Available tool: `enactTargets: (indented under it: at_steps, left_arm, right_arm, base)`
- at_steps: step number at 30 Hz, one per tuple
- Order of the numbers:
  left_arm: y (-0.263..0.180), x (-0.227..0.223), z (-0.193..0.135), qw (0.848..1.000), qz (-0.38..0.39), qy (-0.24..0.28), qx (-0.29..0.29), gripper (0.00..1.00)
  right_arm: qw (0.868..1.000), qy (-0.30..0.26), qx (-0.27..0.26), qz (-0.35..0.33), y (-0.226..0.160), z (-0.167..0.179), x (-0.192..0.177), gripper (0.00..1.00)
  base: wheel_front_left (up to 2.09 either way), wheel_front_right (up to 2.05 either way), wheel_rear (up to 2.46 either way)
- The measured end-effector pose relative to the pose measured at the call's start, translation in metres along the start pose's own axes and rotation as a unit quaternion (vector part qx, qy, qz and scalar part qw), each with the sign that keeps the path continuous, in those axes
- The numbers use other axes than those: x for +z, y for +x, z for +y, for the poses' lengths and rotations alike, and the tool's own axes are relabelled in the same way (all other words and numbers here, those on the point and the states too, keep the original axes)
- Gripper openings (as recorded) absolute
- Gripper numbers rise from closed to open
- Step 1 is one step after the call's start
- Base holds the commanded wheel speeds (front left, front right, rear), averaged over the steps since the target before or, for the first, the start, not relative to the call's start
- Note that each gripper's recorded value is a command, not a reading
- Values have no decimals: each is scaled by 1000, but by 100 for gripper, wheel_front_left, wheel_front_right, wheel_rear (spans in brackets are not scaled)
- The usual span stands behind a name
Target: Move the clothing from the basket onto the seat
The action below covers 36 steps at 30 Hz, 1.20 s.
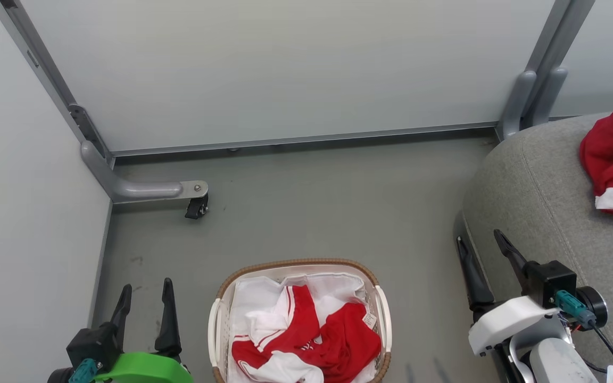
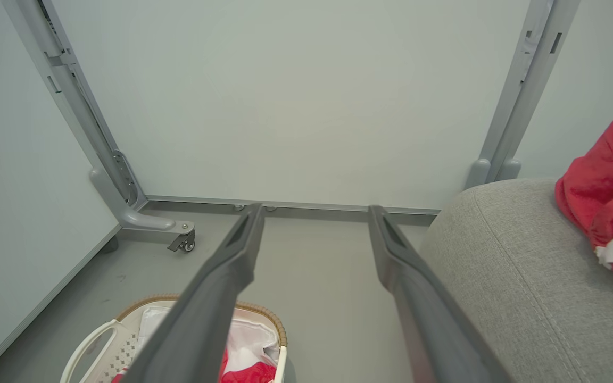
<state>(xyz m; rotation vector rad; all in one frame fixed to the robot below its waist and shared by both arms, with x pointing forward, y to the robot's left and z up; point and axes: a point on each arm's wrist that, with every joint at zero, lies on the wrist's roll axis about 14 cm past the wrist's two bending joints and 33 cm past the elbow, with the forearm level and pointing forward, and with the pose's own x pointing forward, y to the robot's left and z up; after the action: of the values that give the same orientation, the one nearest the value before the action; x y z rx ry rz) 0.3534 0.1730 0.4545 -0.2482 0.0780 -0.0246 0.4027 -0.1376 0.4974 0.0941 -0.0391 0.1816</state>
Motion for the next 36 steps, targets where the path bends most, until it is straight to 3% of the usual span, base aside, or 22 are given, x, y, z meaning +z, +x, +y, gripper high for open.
enactTargets:
  at_steps: [26, 36]
  left_arm:
    - [-1, -2, -4, 1000, 3, 2, -6, 100]
    - [17, -21, -29, 998, 37, 26, -53, 100]
  right_arm:
    - [1000, 4, 0, 10, -3, 1, -6, 100]
    - [1000, 0, -6, 10, 8, -6, -8, 100]
  base:
    - [0, 0, 0]
    - [0, 0, 0]
